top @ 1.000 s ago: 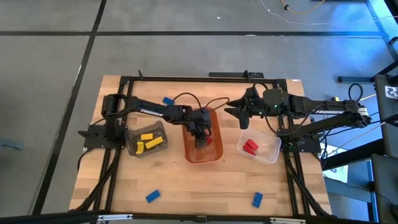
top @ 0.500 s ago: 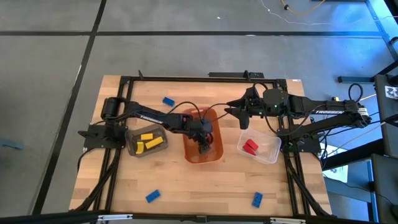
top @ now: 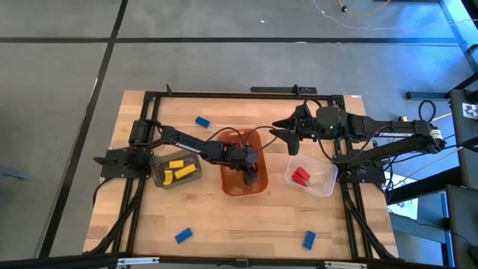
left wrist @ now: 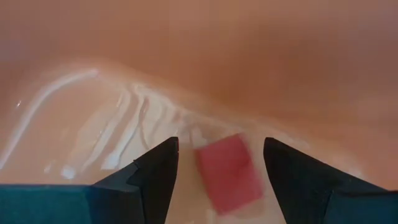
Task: Sort & place blocks by color
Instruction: Put the red block into the transparent bin
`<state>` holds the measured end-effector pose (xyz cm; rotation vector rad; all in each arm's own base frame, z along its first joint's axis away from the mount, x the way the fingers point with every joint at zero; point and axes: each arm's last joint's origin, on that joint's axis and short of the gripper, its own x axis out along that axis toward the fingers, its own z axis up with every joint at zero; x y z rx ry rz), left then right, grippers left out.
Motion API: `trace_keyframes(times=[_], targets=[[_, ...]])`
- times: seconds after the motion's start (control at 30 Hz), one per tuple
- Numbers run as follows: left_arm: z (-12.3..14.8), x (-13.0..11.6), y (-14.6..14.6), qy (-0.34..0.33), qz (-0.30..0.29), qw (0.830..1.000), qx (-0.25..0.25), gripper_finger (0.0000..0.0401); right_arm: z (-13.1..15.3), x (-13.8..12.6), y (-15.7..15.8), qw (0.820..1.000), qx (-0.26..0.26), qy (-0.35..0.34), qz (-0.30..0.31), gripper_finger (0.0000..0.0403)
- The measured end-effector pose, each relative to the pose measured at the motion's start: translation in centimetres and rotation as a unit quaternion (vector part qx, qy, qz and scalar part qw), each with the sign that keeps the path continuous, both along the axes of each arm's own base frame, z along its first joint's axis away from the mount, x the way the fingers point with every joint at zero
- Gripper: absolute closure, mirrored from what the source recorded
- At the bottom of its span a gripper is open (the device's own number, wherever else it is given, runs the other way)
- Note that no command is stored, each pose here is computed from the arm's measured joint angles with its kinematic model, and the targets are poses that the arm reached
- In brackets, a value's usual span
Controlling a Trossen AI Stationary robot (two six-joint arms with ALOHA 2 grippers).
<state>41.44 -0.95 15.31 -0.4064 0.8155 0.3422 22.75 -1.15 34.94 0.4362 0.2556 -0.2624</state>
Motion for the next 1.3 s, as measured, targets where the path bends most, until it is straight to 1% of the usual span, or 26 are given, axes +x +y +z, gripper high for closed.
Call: trace_keyframes(times=[0.13,0.2,0.27,0.43,0.53,0.63,0.73,0.77,0.87,0.97,1.03,1.1,1.2,1.3], targets=[[-0.6,0.3,0.0,-0.001,-0.001,1.0,-0.001,0.0175,0.0,0.0,0.0,1.0,0.0,0.0,0.0,0.0218],[-1.2,0.0,0.0,0.022,-0.01,1.0,-0.011,0.0174,0.0,0.0,0.0,1.0,-0.001,0.001,0.0,0.0218],[-1.1,0.1,-0.1,0.016,-0.017,1.0,-0.019,0.0173,0.0,0.0,0.0,1.0,-0.001,0.001,0.0,0.0218],[-1.6,0.1,-0.3,0.024,-0.019,0.999,-0.015,0.0176,0.0,0.0,0.0,1.0,-0.003,0.001,0.0,0.0218],[-2.3,0.1,-0.4,0.037,-0.018,0.999,-0.012,0.0184,0.0,0.0,0.0,1.0,-0.005,0.002,-0.003,0.0218],[-2.9,0.1,-0.3,0.048,-0.014,0.999,-0.009,0.0213,0.0,0.0,0.0,1.0,-0.007,0.002,-0.002,0.0218],[-3.0,0.1,-0.2,0.051,-0.014,0.999,-0.009,0.0271,0.0,0.0,0.0,1.0,-0.016,0.002,-0.002,0.0218],[-2.9,0.1,-0.1,0.051,-0.014,0.999,-0.009,0.0284,0.0,0.0,-0.1,1.0,-0.018,0.002,-0.006,0.0218],[-2.0,-0.2,0.7,0.047,-0.028,0.998,-0.013,0.0285,0.4,0.1,-0.2,0.999,-0.027,-0.017,-0.024,0.0218],[0.1,-1.0,1.7,0.049,-0.039,0.998,-0.004,0.0285,1.1,0.1,-0.2,0.997,-0.048,-0.049,-0.021,0.0218],[2.1,-1.4,2.6,0.032,-0.042,0.999,0.012,0.0285,1.7,0.0,-0.2,0.995,-0.064,-0.068,-0.017,0.0218],[4.1,-2.3,3.6,0.03,-0.046,0.998,0.028,0.0285,2.2,-0.4,-0.2,0.993,-0.078,-0.085,-0.015,0.0218],[7.0,-3.7,4.8,0.007,-0.05,0.997,0.051,0.0285,2.8,-1.2,-0.1,0.991,-0.091,-0.099,-0.014,0.0218],[10.3,-5.0,5.7,-0.047,-0.045,0.995,0.074,0.0285,3.5,-2.2,-0.1,0.989,-0.097,-0.112,-0.014,0.0218]])
